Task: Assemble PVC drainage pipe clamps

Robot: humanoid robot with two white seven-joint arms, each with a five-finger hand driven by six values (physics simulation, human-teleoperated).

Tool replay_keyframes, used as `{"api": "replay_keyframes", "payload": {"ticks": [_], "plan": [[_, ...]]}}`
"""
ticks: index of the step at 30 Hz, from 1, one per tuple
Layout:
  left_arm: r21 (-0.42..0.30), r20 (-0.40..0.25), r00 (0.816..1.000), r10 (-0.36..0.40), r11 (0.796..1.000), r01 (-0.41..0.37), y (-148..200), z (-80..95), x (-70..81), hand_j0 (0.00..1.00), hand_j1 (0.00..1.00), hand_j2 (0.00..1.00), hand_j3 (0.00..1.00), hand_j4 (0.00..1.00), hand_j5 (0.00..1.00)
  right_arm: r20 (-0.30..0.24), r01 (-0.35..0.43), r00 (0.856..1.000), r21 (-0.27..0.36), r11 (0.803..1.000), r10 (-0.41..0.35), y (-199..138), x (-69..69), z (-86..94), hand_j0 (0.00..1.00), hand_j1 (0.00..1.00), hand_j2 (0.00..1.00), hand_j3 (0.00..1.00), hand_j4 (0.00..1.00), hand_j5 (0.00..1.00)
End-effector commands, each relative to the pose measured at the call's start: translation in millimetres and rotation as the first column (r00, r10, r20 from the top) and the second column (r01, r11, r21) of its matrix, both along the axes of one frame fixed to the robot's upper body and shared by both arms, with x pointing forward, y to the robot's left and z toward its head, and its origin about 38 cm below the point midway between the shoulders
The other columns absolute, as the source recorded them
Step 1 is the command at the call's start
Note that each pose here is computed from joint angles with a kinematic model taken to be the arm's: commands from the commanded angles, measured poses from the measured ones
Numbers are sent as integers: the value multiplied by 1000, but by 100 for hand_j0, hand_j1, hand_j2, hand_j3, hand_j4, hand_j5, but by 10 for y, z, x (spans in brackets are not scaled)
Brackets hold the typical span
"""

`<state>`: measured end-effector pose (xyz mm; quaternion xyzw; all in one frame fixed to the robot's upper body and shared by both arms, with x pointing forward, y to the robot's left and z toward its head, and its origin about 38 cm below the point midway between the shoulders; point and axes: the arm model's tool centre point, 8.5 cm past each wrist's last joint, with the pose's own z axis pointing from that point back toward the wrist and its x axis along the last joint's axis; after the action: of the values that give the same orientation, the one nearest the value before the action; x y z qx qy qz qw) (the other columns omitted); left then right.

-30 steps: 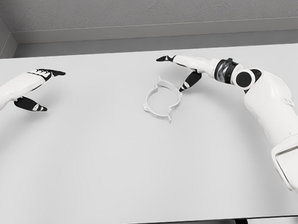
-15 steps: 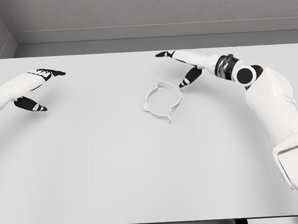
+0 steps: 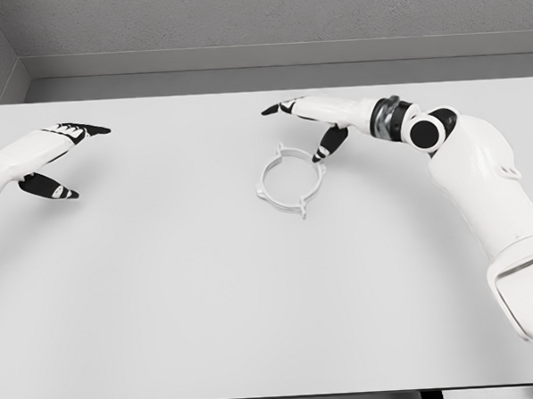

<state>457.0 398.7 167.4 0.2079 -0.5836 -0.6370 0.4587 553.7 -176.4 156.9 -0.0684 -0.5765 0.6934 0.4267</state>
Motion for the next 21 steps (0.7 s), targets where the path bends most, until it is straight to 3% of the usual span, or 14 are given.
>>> {"api": "replay_keyframes", "payload": {"ticks": [1, 7, 13, 17, 21], "plan": [[-6, 1, 1000, 3, 1000, -3, 8, 9, 1, 100, 100, 100, 100, 100, 100, 0, 2, 1000, 6, 1000, -2, -4, 2, 12, 100, 100, 100, 100, 100, 100], [-7, 1, 1000, 5, 1000, -5, 14, 10, 1, 100, 100, 100, 100, 100, 100, 39, -12, 999, 69, 998, 9, 169, 54, 223, 100, 100, 100, 100, 100, 100], [-7, 2, 1000, 4, 1000, -4, 11, 13, 1, 100, 100, 100, 100, 100, 100, 34, -26, 999, 100, 995, 23, 372, 65, 241, 100, 100, 100, 100, 100, 100], [-7, 2, 1000, 4, 1000, -4, 11, 13, 1, 100, 100, 100, 100, 100, 100, 26, 43, 998, 178, 983, -49, 250, 151, 301, 100, 100, 100, 100, 100, 100], [-7, 1, 1000, 5, 1000, -5, 14, 10, 1, 100, 100, 100, 100, 100, 100, 30, 37, 999, 183, 982, -44, 301, 158, 328, 100, 100, 100, 100, 100, 100]]}}
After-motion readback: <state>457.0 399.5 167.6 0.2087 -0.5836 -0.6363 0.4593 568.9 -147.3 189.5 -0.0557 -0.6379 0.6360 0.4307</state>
